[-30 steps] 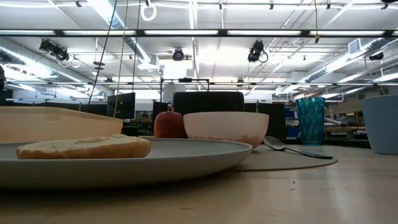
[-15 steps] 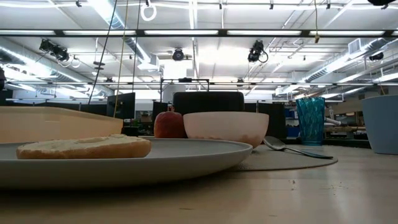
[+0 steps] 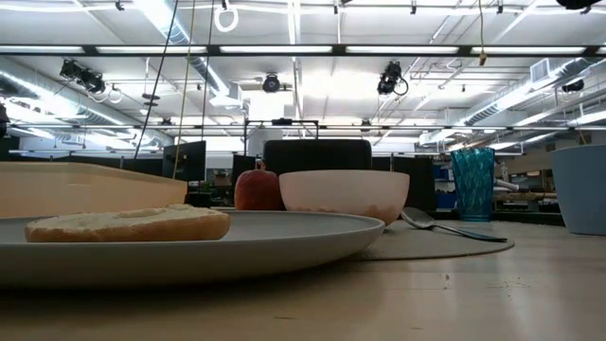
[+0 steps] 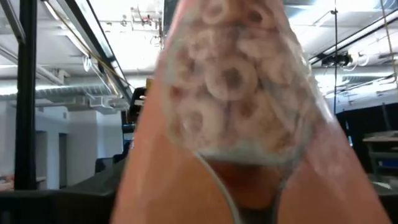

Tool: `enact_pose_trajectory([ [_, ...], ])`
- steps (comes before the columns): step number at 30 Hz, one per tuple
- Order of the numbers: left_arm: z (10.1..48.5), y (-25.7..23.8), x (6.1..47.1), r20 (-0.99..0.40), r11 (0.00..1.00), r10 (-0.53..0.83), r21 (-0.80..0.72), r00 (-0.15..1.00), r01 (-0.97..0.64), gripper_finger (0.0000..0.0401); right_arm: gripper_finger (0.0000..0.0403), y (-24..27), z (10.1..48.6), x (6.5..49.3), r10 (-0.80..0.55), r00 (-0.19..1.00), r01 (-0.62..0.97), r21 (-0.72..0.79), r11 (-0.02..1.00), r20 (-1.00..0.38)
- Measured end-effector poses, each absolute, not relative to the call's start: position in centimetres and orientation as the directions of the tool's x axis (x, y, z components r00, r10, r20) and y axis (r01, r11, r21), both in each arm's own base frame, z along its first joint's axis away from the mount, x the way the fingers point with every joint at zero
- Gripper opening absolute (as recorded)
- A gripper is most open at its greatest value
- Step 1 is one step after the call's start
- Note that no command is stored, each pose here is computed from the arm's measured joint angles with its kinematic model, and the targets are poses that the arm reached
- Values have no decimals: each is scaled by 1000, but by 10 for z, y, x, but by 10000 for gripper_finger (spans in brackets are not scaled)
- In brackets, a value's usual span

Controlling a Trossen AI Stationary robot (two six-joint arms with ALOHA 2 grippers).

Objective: Arrange a breakfast setting
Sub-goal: Pour the cereal from the cereal box into the orange bowl

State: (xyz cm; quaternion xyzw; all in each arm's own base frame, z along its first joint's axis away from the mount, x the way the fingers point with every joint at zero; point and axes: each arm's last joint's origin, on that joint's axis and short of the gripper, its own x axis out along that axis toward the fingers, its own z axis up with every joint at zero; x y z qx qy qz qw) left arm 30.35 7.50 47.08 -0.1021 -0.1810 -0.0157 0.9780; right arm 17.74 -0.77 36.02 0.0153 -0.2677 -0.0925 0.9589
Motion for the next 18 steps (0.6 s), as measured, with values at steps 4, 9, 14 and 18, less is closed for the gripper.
enact_pose_trajectory([
  [4, 473, 83, 295, 332, 981, -4, -181, 943, 67, 12, 327, -8, 364, 171, -186, 825, 189, 51, 981, 534],
  [9, 480, 90, 273, 294, 992, 41, -126, 955, -3, 7, 356, -8, 368, 163, -214, 806, 224, 51, 973, 552],
  [14, 483, 96, 239, 179, 986, 157, -79, 971, -145, 6, 366, -9, 371, 158, -225, 795, 253, 29, 967, 564],
  [18, 478, 96, 204, 11, 933, 359, -6, 933, -359, 6, 364, -9, 371, 158, -231, 794, 256, 37, 966, 562],
])
